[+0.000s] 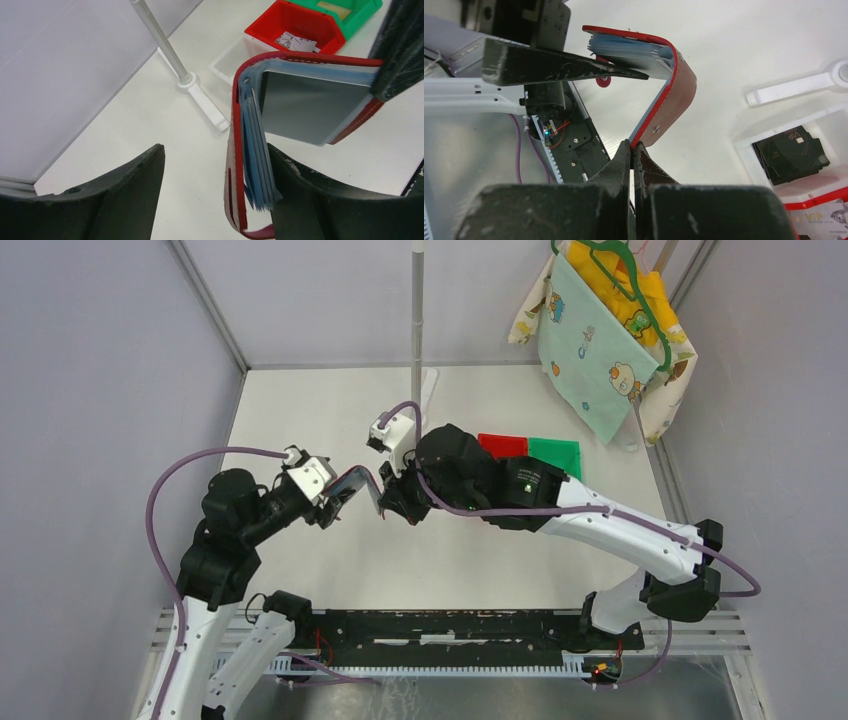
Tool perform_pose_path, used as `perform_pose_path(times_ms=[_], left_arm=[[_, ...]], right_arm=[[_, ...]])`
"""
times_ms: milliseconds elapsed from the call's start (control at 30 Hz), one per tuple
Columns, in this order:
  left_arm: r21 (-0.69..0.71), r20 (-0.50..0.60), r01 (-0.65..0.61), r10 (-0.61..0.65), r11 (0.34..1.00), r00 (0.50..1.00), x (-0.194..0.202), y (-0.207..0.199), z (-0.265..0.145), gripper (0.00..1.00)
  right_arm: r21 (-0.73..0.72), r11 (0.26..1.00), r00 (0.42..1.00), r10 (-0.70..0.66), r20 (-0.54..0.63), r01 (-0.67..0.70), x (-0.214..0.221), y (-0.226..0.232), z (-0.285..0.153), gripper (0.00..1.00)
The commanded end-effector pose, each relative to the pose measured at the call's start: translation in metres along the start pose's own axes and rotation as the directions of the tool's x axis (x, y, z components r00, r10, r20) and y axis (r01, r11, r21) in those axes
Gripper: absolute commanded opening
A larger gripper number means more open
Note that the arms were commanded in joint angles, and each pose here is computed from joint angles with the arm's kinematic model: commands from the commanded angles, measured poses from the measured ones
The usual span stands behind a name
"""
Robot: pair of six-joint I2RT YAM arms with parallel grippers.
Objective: Take the credit cards out of the card holder
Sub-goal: Open the card holder.
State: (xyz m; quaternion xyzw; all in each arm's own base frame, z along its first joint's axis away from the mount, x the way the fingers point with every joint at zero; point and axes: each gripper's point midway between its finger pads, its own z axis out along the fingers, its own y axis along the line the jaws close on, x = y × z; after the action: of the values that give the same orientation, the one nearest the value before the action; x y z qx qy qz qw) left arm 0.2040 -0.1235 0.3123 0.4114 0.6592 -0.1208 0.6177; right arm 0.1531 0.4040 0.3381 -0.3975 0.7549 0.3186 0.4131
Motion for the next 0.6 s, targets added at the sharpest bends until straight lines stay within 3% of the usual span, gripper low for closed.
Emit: perform_pose_path(times_ms=[0, 133, 200, 400, 533, 567], left_arm=[[-0.023, 0.025, -0.032, 0.033, 0.999, 0.999, -0.017, 0.010, -0.002, 0.78], [-0.051, 0.027, -0.028, 0.029, 0.998, 0.999, -0.021, 0.017, -0.003, 0.79], [-0.024, 0.025, -0.038, 0.039, 0.999, 0.999, -0.022, 0.012, -0.004, 0.75], [0.203, 0.024, -0.066, 0.063, 0.977, 0.998, -0.025, -0.027, -0.013, 0.60], [0.330, 0.008, -0.040, 0.040, 0.943, 0.999, -0.030, -0.045, -0.018, 0.32], [0.344, 0.007, -0.023, 0.022, 0.939, 1.000, -0.035, -0.046, -0.018, 0.24]], right_arm=[[-0.118, 0.992, 0.990, -0.017, 0.143, 0.034, -0.034, 0.020, -0.022, 0.00], [-0.141, 0.989, 0.989, -0.023, 0.149, 0.044, -0.031, 0.022, -0.027, 0.00], [-0.149, 0.988, 0.988, -0.025, 0.155, 0.048, -0.030, 0.022, -0.030, 0.00], [-0.192, 0.980, 0.983, -0.017, 0.184, 0.053, -0.027, 0.024, -0.040, 0.00], [-0.208, 0.976, 0.983, -0.023, 0.182, 0.062, -0.022, 0.021, -0.040, 0.03], [-0.206, 0.977, 0.984, -0.025, 0.177, 0.062, -0.020, 0.019, -0.038, 0.14]])
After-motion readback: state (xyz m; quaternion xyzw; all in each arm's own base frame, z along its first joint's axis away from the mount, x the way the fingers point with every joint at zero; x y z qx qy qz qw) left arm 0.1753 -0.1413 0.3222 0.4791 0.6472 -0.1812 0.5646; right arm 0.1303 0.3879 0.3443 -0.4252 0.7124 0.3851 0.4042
